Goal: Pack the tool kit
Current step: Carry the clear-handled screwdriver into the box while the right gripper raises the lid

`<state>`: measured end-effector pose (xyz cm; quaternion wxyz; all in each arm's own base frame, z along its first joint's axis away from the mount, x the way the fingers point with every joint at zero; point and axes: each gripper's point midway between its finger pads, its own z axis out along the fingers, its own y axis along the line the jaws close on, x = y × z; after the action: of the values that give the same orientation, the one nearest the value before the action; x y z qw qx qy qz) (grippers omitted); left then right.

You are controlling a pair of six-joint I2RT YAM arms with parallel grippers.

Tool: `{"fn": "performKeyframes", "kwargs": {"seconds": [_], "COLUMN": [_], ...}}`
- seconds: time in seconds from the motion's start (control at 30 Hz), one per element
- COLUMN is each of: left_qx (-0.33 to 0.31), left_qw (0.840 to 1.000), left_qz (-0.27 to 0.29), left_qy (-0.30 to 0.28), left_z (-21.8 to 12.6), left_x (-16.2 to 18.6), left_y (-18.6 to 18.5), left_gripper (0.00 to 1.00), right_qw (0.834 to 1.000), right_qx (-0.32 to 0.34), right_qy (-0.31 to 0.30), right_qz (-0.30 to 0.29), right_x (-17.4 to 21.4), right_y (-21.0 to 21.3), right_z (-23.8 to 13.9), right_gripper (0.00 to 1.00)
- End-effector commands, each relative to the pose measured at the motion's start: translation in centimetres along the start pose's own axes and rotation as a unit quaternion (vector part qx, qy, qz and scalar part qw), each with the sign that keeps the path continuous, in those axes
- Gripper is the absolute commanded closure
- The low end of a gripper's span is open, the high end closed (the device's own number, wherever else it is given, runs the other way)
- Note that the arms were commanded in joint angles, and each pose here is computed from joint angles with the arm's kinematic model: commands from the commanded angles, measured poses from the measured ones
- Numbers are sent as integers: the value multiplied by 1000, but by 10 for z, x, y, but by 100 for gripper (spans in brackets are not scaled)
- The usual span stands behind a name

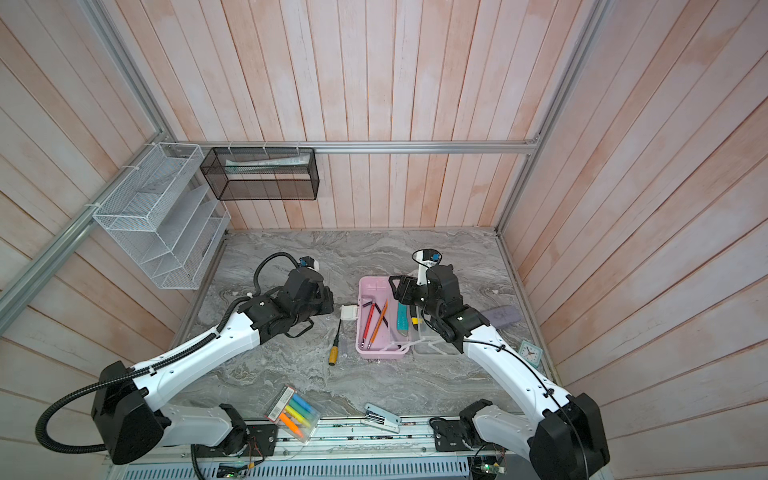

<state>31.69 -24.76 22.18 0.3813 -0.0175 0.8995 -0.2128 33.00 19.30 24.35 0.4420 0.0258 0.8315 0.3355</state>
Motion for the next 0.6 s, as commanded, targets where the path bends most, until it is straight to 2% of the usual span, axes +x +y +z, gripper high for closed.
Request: {"fn": "performKeyframes", "kwargs": {"seconds": [0.0, 0.13, 0.27, 0.57], "left_qx": [92, 166, 199, 256], "left_qw": [995, 985, 979, 964], "left_qz": [-25, -33, -30, -72], "left_qy": [-14, -33, -37, -10], "left_z": [-4, -7, 0, 34], "left_x": [-12, -22, -21, 3], "left_y": [-54, -105, -141, -185], "left_gripper": [100, 100, 100, 100], "right_qw": [999, 997, 994, 991], "right_qx": [18, 54, 78, 93], "right_qy": [-28, -48, -65, -79], "right_qz": [9, 27, 39, 56], "right_x": [-23, -34, -41, -37], "right_y": [-6, -33, -55, -70], "right_z": [-16, -33, -53, -76], "right_gripper": [41, 42, 42, 42]}}
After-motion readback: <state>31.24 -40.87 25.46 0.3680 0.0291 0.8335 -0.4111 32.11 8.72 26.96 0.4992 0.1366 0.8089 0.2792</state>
